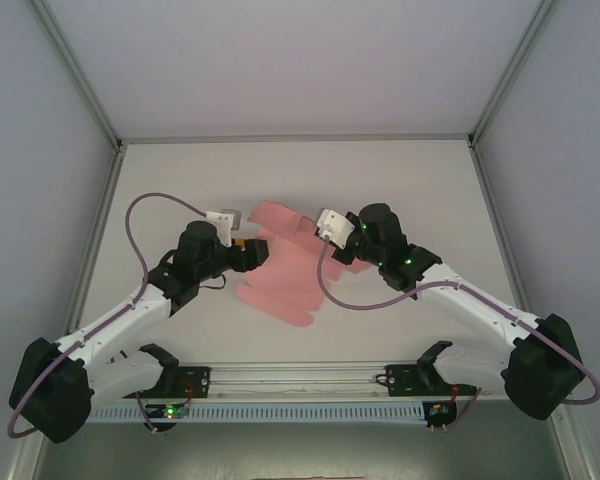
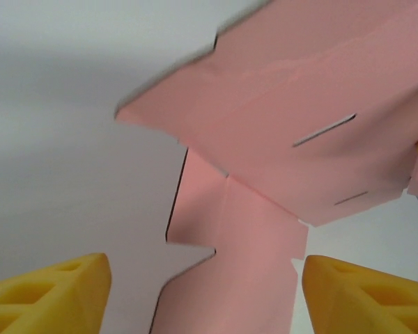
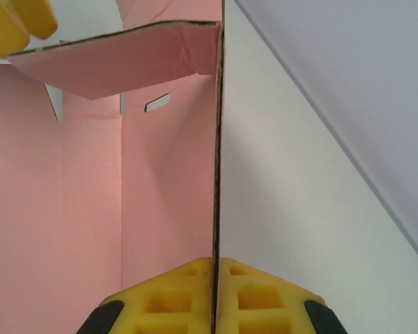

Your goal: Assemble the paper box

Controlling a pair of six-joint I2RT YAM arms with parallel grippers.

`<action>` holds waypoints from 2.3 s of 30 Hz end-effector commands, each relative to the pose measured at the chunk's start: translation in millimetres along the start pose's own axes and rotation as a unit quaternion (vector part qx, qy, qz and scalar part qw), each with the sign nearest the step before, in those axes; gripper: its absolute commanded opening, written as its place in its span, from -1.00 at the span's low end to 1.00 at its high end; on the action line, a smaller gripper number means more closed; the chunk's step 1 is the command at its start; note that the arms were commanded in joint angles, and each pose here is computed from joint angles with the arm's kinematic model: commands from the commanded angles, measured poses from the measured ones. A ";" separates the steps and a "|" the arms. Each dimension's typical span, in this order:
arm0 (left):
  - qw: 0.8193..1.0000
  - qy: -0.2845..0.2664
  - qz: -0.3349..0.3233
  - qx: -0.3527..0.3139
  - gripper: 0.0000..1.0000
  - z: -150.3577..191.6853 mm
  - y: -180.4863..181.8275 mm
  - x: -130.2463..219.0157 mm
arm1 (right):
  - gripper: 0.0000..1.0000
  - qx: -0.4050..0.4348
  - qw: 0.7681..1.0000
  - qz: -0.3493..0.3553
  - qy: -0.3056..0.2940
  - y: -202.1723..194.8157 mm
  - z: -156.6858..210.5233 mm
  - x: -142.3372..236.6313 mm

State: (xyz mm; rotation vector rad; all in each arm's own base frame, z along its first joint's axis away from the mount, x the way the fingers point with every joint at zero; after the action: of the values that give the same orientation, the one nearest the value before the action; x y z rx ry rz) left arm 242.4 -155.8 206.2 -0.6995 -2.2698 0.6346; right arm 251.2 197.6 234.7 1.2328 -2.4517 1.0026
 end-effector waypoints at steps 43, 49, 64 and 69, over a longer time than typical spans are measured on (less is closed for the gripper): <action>0.922 0.002 -0.226 -0.315 -1.00 33.6 -92.2 -102.0 | -1.00 0.028 0.999 0.013 0.033 16.9 -16.8 -14.2; 0.915 0.009 -0.238 -0.324 -1.00 44.7 -101.1 -121.0 | -1.00 0.030 0.999 0.019 0.034 16.5 -16.9 -11.9; 0.963 0.010 -0.143 -0.227 0.13 34.7 -87.5 -44.8 | -1.00 0.069 0.991 0.078 0.080 3.0 3.5 -9.9; 0.970 -0.024 -0.157 -0.185 0.78 23.5 -69.5 2.9 | -1.00 0.138 0.983 0.063 0.099 5.6 10.6 -20.0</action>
State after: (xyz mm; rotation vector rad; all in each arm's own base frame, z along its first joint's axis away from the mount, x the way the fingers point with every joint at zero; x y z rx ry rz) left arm 206.8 -232.9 225.0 -0.5471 -2.4895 -0.0381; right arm 256.9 206.3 226.6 1.0032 -2.3946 1.3168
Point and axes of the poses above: each hand's point on the last joint's axis, 136 mm out from that joint toward the fingers, its own x axis back along the fingers, its own y axis along the line the jaws close on, z = x × y, the point moved 7 cm from there along x, back along the fingers, and after that the axes turned 6 degrees about x, right-handed, at the moved point
